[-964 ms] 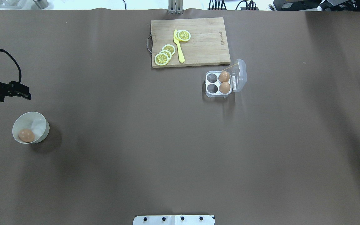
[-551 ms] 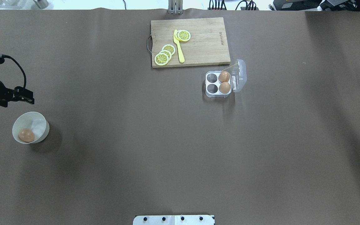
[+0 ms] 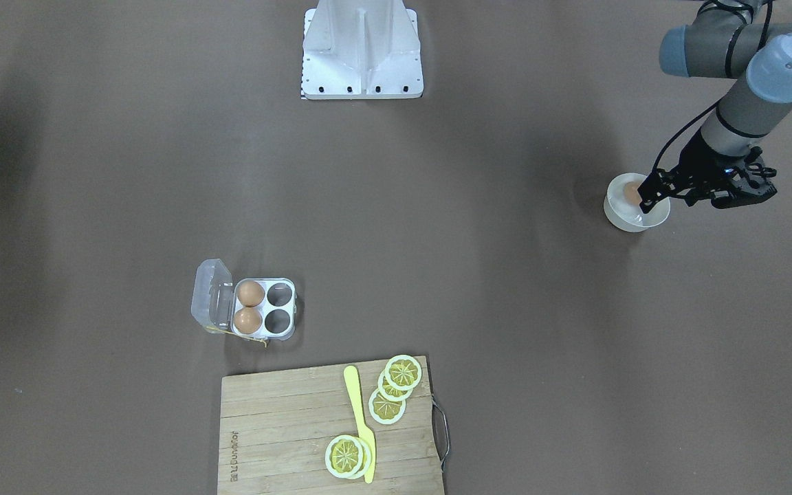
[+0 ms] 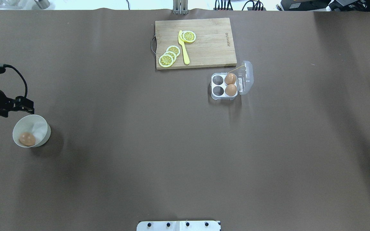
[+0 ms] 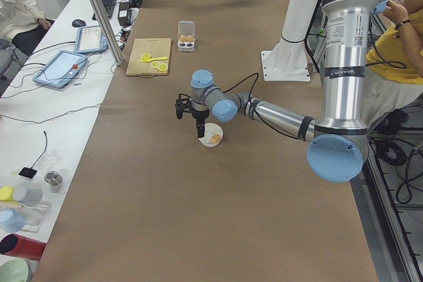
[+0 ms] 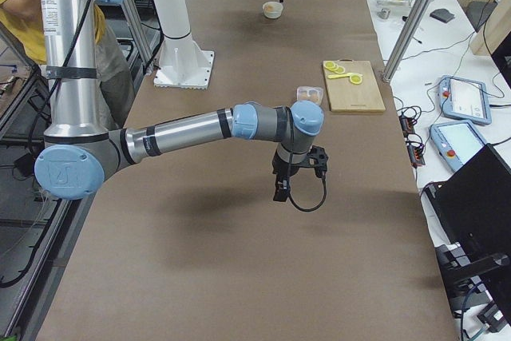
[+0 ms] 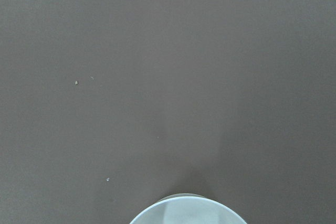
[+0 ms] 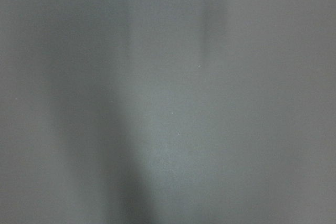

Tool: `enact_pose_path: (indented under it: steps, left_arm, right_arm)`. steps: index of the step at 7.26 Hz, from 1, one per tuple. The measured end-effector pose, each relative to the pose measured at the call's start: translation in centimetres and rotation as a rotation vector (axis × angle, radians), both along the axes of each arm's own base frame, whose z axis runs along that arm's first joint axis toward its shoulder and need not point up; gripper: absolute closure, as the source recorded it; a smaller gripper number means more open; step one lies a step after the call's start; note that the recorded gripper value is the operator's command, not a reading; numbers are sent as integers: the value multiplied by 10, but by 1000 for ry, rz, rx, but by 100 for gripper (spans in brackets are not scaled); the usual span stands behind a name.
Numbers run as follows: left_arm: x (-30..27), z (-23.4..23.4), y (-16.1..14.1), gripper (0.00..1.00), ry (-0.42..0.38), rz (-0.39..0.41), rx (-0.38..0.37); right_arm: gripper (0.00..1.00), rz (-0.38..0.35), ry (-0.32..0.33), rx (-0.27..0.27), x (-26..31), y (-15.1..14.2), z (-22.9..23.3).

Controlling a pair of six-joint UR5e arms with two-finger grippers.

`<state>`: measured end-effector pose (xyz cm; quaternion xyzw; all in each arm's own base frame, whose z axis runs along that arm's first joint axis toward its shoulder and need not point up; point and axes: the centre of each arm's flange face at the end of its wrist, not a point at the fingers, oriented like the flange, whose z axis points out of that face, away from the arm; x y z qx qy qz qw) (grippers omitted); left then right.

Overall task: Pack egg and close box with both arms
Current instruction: 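Move the left gripper over the white bowl holding the brown egg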

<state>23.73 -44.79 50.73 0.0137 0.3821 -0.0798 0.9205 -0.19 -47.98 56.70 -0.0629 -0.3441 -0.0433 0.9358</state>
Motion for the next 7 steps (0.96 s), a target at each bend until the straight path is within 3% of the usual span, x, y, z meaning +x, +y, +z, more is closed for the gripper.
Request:
enact_pose_path:
  steps: [7]
  left_arm:
    - [28,2,17,14,18,-9,-30]
  right_arm:
    - [0,0,6,0,0,-1,0]
